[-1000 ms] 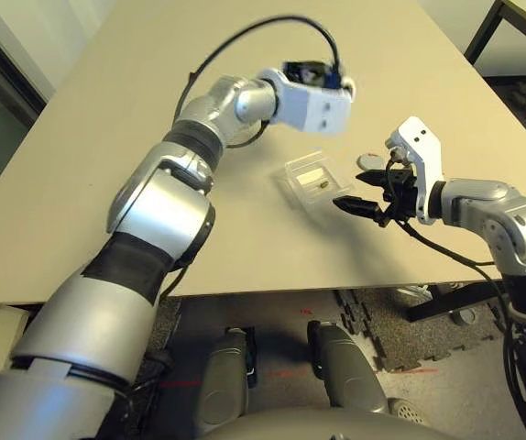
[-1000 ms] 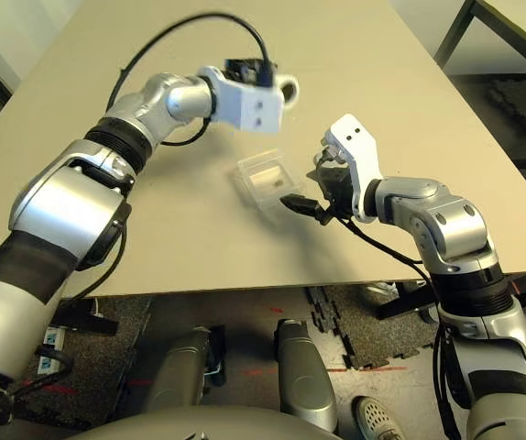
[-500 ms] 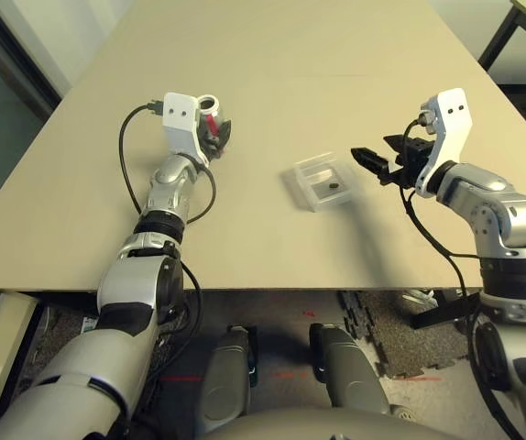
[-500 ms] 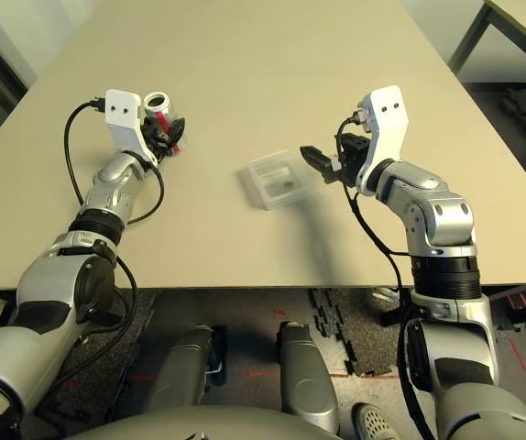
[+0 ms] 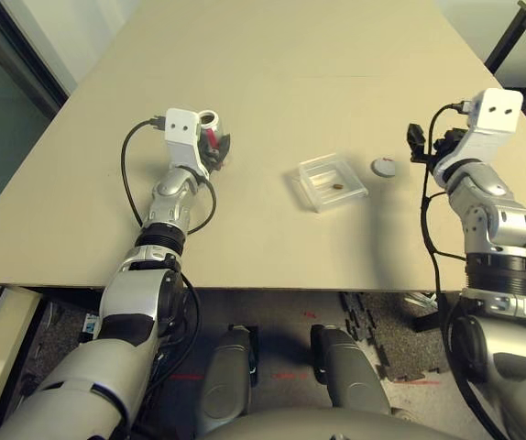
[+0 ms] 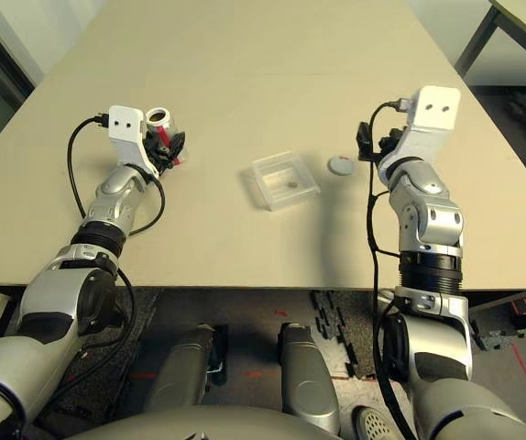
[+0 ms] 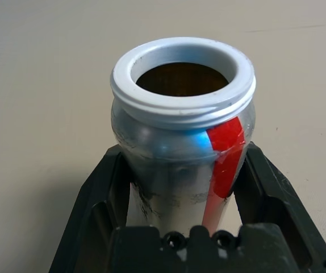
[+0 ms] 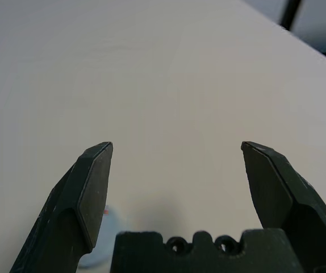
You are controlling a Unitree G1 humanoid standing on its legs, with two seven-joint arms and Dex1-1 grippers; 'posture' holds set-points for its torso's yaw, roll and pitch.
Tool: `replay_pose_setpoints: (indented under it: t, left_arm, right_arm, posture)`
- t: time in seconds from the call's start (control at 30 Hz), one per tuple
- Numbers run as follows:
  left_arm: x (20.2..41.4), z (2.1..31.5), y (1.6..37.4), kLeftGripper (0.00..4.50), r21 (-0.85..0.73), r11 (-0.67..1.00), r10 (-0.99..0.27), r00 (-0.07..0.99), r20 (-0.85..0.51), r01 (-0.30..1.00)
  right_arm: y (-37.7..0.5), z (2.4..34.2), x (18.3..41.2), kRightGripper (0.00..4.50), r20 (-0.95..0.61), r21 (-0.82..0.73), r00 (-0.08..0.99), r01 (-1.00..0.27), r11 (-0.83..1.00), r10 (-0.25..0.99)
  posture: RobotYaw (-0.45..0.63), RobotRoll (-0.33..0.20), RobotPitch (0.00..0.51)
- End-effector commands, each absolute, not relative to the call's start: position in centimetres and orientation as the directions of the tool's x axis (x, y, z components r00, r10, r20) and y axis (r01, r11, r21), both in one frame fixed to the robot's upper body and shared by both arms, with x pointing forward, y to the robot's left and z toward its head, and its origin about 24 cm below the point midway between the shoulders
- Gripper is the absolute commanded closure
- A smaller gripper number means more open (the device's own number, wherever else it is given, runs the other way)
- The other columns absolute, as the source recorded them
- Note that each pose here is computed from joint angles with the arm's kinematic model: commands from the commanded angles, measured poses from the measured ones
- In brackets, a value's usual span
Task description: Pour the medicine from the bottle into the box.
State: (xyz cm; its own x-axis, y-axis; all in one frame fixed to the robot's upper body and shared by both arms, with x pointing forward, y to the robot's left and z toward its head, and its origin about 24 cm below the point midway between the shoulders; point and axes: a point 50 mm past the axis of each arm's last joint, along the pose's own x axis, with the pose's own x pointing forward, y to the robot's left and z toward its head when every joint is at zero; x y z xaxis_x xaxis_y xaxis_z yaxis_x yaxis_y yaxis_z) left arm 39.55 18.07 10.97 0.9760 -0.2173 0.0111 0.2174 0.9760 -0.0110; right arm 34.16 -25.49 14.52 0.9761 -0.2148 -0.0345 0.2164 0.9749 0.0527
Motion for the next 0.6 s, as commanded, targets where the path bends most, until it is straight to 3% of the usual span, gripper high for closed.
replay_pose_setpoints:
  t: [0.03, 0.23, 0.43, 0.6]
  left_arm:
    - [39.2, 9.3, 17.9, 1.69, -0.04, 0.975, -0.22, 0.974, -0.054, 0.218]
    - [39.2, 9.2, 17.6, 1.69, -0.058, 0.972, -0.233, 0.971, -0.057, 0.23]
    - [39.2, 9.6, 17.6, 0.01, -0.046, 0.97, -0.24, 0.97, -0.037, 0.238]
    - [39.4, 10.2, 17.3, 0.01, -0.034, 0.968, -0.25, 0.968, -0.021, 0.25]
  right_arm:
    - [-26.2, 13.5, 34.0, 0.0, -0.046, 0.051, 0.966, 0.255, 0.965, -0.253]
    - [-26.6, 12.8, 33.9, 0.0, -0.055, 0.044, 0.963, 0.267, 0.963, -0.265]
    - [-26.6, 12.8, 34.0, 0.0, -0.057, 0.049, 0.963, 0.268, 0.962, -0.265]
    - [-26.8, 12.8, 34.0, 0.0, -0.058, 0.048, 0.962, 0.268, 0.962, -0.265]
  posture:
    - [-0.11, 0.0, 0.151]
    - [-0.11, 0.0, 0.149]
    - [-0.1, 0.0, 0.148]
    - [-0.11, 0.0, 0.148]
